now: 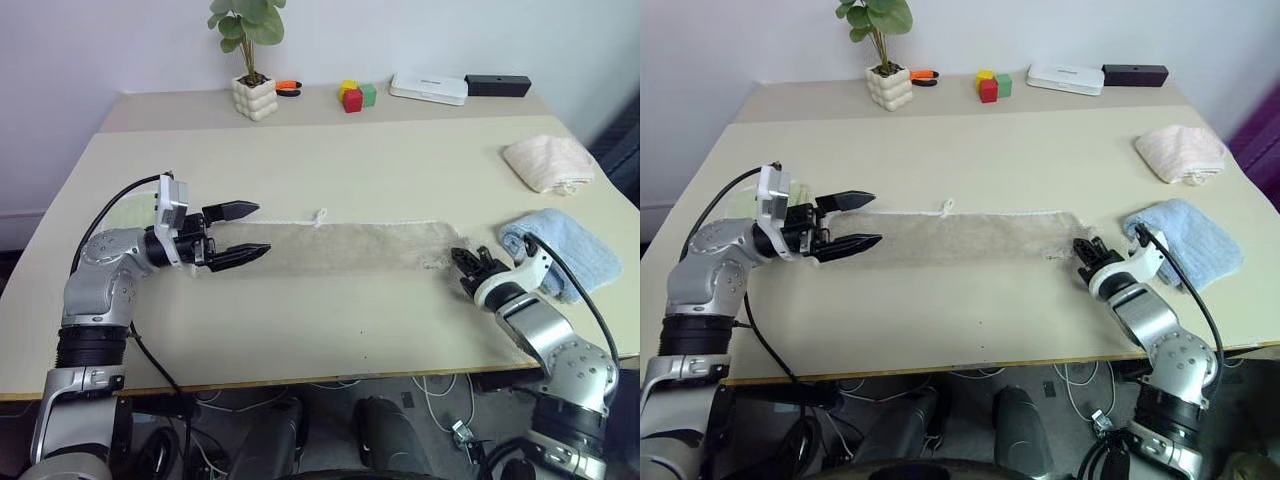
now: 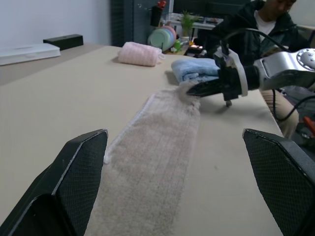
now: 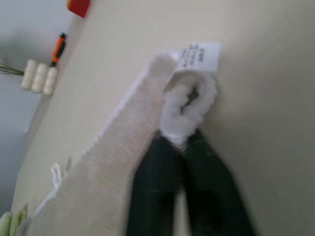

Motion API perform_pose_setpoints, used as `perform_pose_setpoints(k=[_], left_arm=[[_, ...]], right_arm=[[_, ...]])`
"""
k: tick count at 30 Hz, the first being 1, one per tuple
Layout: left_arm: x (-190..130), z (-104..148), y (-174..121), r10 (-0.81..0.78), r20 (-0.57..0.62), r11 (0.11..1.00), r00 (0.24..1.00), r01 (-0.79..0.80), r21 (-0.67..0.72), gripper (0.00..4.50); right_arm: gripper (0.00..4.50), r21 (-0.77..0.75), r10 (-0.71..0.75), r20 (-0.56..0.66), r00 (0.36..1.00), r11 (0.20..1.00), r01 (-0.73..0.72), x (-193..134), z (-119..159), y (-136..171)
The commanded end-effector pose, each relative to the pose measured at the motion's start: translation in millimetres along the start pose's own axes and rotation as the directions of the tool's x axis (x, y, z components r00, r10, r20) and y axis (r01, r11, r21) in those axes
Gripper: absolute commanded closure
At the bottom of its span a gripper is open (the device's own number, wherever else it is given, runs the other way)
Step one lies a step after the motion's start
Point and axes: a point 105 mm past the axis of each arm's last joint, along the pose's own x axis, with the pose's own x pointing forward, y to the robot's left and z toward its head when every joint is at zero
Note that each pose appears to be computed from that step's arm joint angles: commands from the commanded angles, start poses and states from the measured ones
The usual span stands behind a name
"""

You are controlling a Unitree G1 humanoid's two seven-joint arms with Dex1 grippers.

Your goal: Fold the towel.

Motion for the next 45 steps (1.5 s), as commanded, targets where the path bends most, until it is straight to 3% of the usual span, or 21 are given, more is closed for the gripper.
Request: perform_pose_setpoints(k=[1, 5, 11, 15, 17, 20, 24, 30, 34, 37, 38, 41, 45], left_arm=[[-4, 14, 2, 0.020, 0.028, 0.999, 0.999, -0.021, 0.045, 0.00], [-6, 15, 8, 0.031, 0.026, 0.998, 0.999, -0.032, 0.055, 0.00], [-2, 14, 11, 0.027, 0.032, 0.998, 0.999, -0.029, 0.059, 0.00], [0, 14, 12, 0.024, 0.038, 0.998, 0.999, -0.026, 0.060, 0.00], [-1, 14, 12, 0.029, 0.040, 0.998, 0.999, -0.031, 0.060, 0.00], [-3, 13, 11, 0.032, 0.037, 0.998, 0.999, -0.035, 0.061, 0.00], [-4, 13, 8, 0.030, 0.038, 0.998, 0.999, -0.033, 0.060, 0.00], [-8, 12, 5, 0.043, 0.031, 0.997, 0.999, -0.045, 0.061, 0.00], [-16, 13, 0, 0.065, 0.021, 0.996, 0.998, -0.066, 0.064, 0.00], [-20, 12, -2, 0.079, 0.015, 0.995, 0.997, -0.079, 0.061, 0.00], [-20, 12, -3, 0.083, 0.014, 0.995, 0.996, -0.084, 0.060, 0.00], [-21, 12, -3, 0.092, 0.012, 0.994, 0.996, -0.093, 0.061, 0.00], [-22, 12, -2, 0.098, 0.014, 0.993, 0.995, -0.099, 0.061, 0.00]], right_arm=[[4.45, -0.128, -0.025, -0.004, 1.000, 0.992, 0.024, -3, 7, -8], [4.45, -0.520, -0.028, -0.007, 1.000, 0.854, 0.021, -19, 36, -5], [4.45, -0.717, 0.110, -0.016, 0.994, 0.691, -0.088, -19, 50, 34], [4.45, -0.824, 0.229, -0.142, 0.963, 0.512, -0.243, -20, 22, 69], [4.45, -0.864, 0.307, -0.275, 0.911, 0.336, -0.374, -28, -2, 91], [4.45, -0.854, 0.349, -0.347, 0.871, 0.265, -0.447, -31, -18, 105], [4.45, -0.829, 0.350, -0.482, 0.803, 0.114, -0.547, -28, -51, 114], [4.45, -0.793, 0.336, -0.554, 0.761, 0.065, -0.606, -10, -75, 114], [4.45, -0.771, 0.307, -0.615, 0.726, -0.038, -0.636, 3, -108, 114], [4.45, -0.747, 0.321, -0.631, 0.706, -0.005, -0.665, 7, -118, 116], [4.45, -0.707, 0.323, -0.670, 0.669, -0.001, -0.707, 3, -125, 115], [3.69, -0.664, 0.307, -0.717, 0.625, -0.032, -0.747, -3, -138, 111], [1.70, -0.677, 0.331, -0.707, 0.625, -0.063, -0.733, -5, -126, 118]])
